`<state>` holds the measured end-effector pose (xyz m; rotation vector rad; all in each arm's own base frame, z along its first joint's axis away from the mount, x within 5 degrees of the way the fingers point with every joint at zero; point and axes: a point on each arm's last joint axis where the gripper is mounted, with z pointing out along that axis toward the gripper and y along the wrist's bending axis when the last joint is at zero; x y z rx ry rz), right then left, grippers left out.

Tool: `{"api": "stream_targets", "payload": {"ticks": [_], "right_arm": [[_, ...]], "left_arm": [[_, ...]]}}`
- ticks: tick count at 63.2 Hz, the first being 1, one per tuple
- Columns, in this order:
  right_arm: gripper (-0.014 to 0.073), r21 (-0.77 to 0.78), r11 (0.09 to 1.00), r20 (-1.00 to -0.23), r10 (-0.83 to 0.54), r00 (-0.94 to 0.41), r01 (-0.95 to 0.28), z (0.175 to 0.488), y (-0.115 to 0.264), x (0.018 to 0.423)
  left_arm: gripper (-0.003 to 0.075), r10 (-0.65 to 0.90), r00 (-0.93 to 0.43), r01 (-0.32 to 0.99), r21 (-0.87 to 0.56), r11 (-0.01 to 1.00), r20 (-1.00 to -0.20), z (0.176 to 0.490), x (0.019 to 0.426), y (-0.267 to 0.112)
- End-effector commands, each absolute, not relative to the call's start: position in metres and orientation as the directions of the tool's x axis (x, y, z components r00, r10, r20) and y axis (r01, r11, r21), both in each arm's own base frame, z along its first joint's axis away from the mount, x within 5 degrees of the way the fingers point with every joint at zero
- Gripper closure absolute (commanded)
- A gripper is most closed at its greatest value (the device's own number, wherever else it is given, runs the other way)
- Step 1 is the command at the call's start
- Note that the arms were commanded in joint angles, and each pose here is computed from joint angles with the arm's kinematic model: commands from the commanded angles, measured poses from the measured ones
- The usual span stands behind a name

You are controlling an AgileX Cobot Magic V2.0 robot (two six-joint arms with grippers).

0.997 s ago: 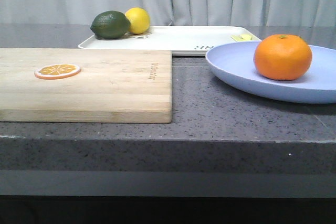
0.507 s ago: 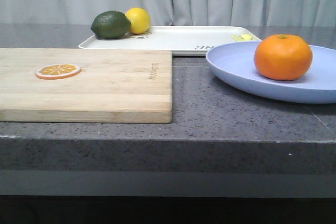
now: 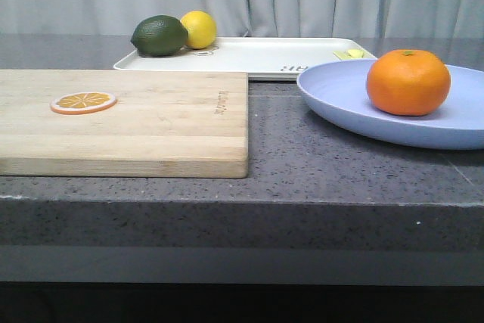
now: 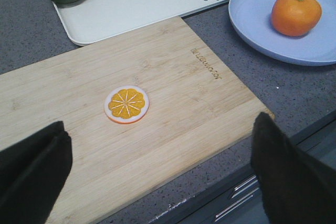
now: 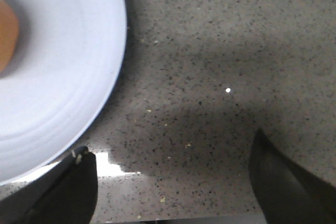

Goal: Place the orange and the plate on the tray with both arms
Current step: 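Move the right gripper down to the rim of the blue plate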

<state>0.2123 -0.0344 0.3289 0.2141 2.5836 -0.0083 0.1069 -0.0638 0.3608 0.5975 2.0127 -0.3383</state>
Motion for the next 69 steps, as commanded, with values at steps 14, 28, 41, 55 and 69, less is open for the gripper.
{"api": "stream_targets", "payload": {"ticks": [14, 28, 41, 55, 69], "right_arm": [[0.0000, 0.482, 0.865, -0.378, 0.347, -0.858, 0.138, 0.306, -0.064, 0.242], [0.0000, 0.630, 0.760, -0.281, 0.415, -0.865, 0.160, 0.287, -0.062, 0.265], [0.0000, 0.647, 0.742, -0.296, 0.453, -0.841, 0.172, 0.281, -0.060, 0.278], [0.0000, 0.657, 0.733, -0.278, 0.452, -0.847, 0.176, 0.273, -0.054, 0.286], [0.0115, 0.657, 0.731, -0.270, 0.457, -0.848, 0.185, 0.268, -0.055, 0.289]], "left_arm": [[0.0047, 0.204, -0.339, 0.530, -0.007, 0.848, -0.918, 0.376, 0.108, -0.064], [0.0047, 0.204, -0.339, 0.530, -0.007, 0.848, -0.918, 0.376, 0.108, -0.064], [0.0047, 0.204, -0.339, 0.530, -0.007, 0.848, -0.918, 0.376, 0.108, -0.064], [0.0047, 0.204, -0.339, 0.530, -0.007, 0.848, -0.918, 0.376, 0.108, -0.064], [0.0047, 0.204, -0.339, 0.530, -0.007, 0.848, -0.918, 0.376, 0.108, -0.064]]}}
